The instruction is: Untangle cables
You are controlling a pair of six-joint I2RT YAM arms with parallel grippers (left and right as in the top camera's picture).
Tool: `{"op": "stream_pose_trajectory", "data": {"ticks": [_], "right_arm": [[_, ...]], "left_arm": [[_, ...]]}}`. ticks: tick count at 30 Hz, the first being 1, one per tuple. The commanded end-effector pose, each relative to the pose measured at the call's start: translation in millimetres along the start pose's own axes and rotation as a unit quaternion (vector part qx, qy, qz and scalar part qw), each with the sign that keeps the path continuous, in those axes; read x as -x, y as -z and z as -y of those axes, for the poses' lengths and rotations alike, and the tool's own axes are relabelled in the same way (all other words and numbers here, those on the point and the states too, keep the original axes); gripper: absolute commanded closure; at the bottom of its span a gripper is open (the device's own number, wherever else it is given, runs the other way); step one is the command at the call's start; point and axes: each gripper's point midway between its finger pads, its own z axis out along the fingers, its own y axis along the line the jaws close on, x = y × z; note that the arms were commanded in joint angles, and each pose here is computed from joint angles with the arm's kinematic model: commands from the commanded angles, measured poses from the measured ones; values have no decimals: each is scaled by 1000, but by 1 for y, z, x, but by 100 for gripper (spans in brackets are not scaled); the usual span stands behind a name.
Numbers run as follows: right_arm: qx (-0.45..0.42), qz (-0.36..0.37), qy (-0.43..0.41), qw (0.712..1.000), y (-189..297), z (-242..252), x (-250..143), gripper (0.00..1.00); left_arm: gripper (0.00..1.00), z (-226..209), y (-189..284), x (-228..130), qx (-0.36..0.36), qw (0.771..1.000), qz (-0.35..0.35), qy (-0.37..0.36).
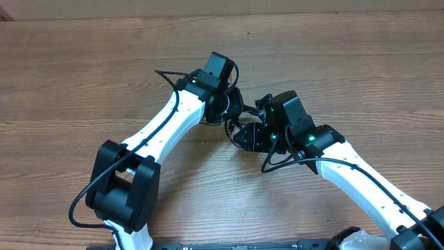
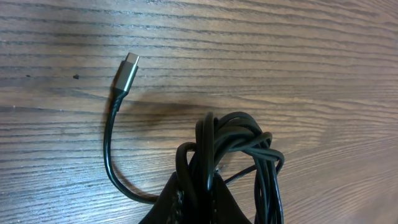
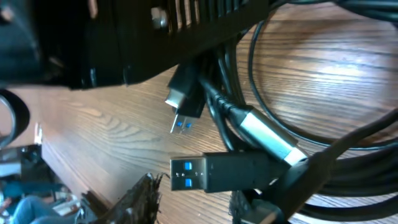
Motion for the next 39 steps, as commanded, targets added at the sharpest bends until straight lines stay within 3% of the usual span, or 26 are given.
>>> {"op": "stream_pose_trajectory", "data": {"ticks": [1, 13, 24, 31, 39], "right_arm": [[-10, 28, 13, 999, 5, -2, 15, 68], [-21, 63, -109, 992, 16, 22, 38, 76], [-58, 96, -117, 987, 22, 40, 49, 74], [-81, 113, -118, 983, 24, 48, 54, 74], [-91, 111, -121, 982, 24, 52, 52, 74]], "left_arm": [[96, 7, -1, -6, -8, 1000, -9, -25], [96, 7, -1, -6, -9, 997, -10, -80], [96, 29, 2, -22, -76, 990, -50, -112], [96, 45, 7, -36, -136, 970, -78, -187], [96, 51, 13, -36, -173, 959, -82, -208]]}}
